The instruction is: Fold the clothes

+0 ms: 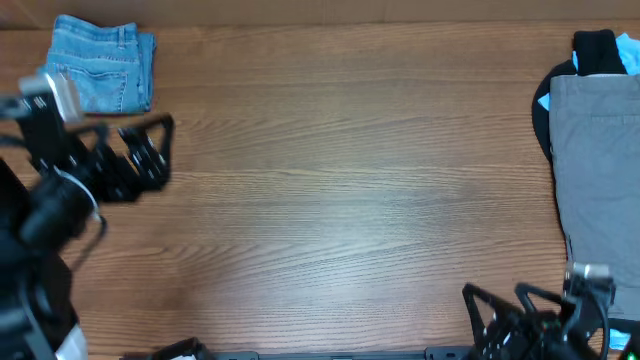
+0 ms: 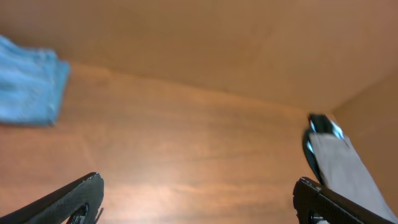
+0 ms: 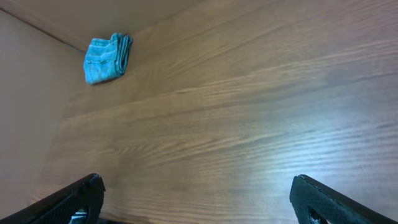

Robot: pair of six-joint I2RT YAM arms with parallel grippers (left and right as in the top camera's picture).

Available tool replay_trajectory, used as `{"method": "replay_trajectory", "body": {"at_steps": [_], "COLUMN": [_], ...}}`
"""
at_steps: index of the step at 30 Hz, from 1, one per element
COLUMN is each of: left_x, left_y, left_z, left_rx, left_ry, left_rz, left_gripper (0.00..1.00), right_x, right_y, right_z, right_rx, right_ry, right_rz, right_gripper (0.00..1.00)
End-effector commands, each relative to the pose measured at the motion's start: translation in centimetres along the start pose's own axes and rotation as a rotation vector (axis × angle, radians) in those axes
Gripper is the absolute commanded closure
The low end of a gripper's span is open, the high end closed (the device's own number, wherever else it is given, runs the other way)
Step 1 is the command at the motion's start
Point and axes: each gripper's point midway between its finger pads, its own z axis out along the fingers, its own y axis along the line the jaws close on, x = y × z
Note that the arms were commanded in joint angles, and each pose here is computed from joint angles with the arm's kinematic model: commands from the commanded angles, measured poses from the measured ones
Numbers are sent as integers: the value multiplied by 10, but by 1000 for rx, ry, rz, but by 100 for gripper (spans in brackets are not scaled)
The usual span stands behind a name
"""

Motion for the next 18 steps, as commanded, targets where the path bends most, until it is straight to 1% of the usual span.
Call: {"method": "replay_trajectory", "body": {"at_steps": [1, 3, 8, 11, 18], "left_x": [48, 78, 112, 124, 125], "left_y": [0, 3, 5, 8, 9], "left_z": [4, 2, -4, -3, -1], "left_rx": [46, 52, 49, 47, 45], "left_ry": [69, 70, 41, 54, 63], "left_rz": [-35, -39, -22, -30, -37], "left_gripper": [0, 0, 0, 0, 0], "right_x": [6, 10, -2, -14, -16], "right_y": [1, 1, 5, 10, 9], "right_z": [-11, -14, -16, -18, -18], "right_rx": [9, 7, -5, -20, -15], "right_ry": [-40, -53, -104, -155, -160], "right_rz": [-23, -26, -49, -76, -78], "right_gripper": [0, 0, 0, 0, 0]}}
